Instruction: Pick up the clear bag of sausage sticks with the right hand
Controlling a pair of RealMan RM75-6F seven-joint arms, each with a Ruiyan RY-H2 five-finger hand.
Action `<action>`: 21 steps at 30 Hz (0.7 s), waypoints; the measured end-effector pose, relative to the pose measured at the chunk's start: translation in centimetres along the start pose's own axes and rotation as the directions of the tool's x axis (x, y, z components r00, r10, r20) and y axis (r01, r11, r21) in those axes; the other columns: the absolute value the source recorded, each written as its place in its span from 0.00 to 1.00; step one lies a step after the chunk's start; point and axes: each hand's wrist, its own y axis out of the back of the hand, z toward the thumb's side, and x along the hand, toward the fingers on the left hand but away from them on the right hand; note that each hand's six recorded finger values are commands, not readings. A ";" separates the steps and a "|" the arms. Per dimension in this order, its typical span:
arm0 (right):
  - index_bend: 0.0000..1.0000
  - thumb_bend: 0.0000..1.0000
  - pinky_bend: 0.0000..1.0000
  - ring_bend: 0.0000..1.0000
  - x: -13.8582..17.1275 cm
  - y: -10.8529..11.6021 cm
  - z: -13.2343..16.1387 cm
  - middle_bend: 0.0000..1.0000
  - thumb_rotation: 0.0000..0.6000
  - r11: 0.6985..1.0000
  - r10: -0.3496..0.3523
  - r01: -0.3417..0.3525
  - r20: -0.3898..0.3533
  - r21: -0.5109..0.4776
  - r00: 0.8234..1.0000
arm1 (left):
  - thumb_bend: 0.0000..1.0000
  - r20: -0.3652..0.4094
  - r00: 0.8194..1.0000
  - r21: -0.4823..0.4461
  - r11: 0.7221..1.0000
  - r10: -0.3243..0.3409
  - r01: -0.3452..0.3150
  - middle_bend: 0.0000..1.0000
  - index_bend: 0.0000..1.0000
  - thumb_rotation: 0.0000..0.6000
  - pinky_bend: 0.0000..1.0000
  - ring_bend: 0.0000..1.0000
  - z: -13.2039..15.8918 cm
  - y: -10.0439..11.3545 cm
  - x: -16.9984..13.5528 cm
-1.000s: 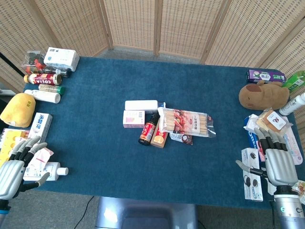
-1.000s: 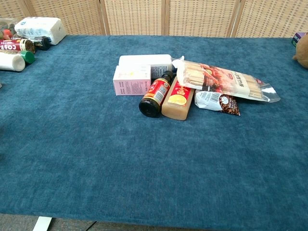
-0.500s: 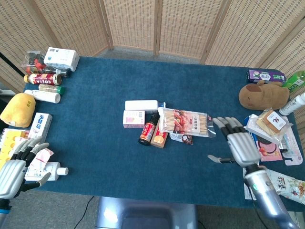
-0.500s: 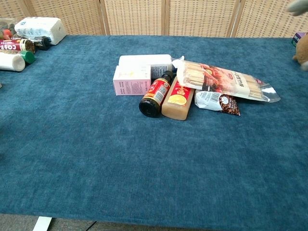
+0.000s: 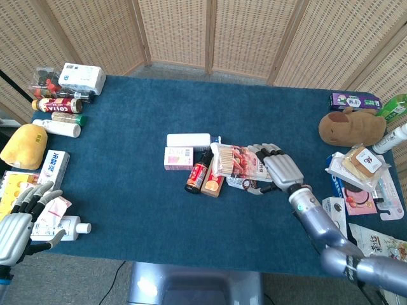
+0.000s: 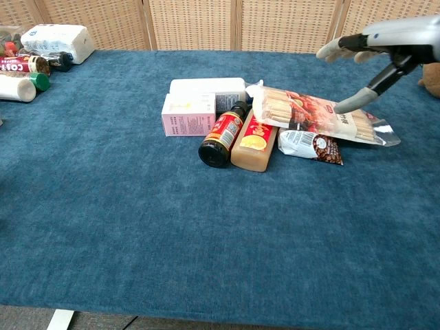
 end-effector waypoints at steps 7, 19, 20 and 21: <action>0.00 0.12 0.00 0.00 -3.4 -0.7 -0.5 0.00 0.73 0.999 0.027 -0.026 0.037 -0.024 0.999 | 0.29 -0.003 1.000 -0.008 1.000 0.011 -0.011 0.04 0.17 1.00 0.00 0.00 0.1 0.2 -0.2; 0.00 0.12 0.00 0.00 -5.2 -3.0 -1.4 0.00 0.73 0.998 0.058 -0.055 0.098 -0.038 0.993 | 0.23 -0.011 1.000 -0.017 1.000 0.018 -0.019 0.03 0.17 1.00 0.00 0.00 -0.3 0.4 -0.4; 0.00 0.12 0.00 0.00 -5.3 -3.1 -1.5 0.00 0.72 0.998 0.059 -0.055 0.103 -0.037 0.993 | 0.23 -0.010 1.000 -0.019 1.000 0.019 -0.019 0.03 0.17 1.00 0.00 0.00 -0.3 0.4 -0.4; 0.00 0.12 0.00 0.00 -5.4 -3.4 -1.7 0.00 0.73 0.998 0.060 -0.056 0.110 -0.036 0.992 | 0.23 -0.008 1.000 -0.020 1.000 0.020 -0.020 0.03 0.18 1.00 0.00 0.00 -0.3 0.4 -0.4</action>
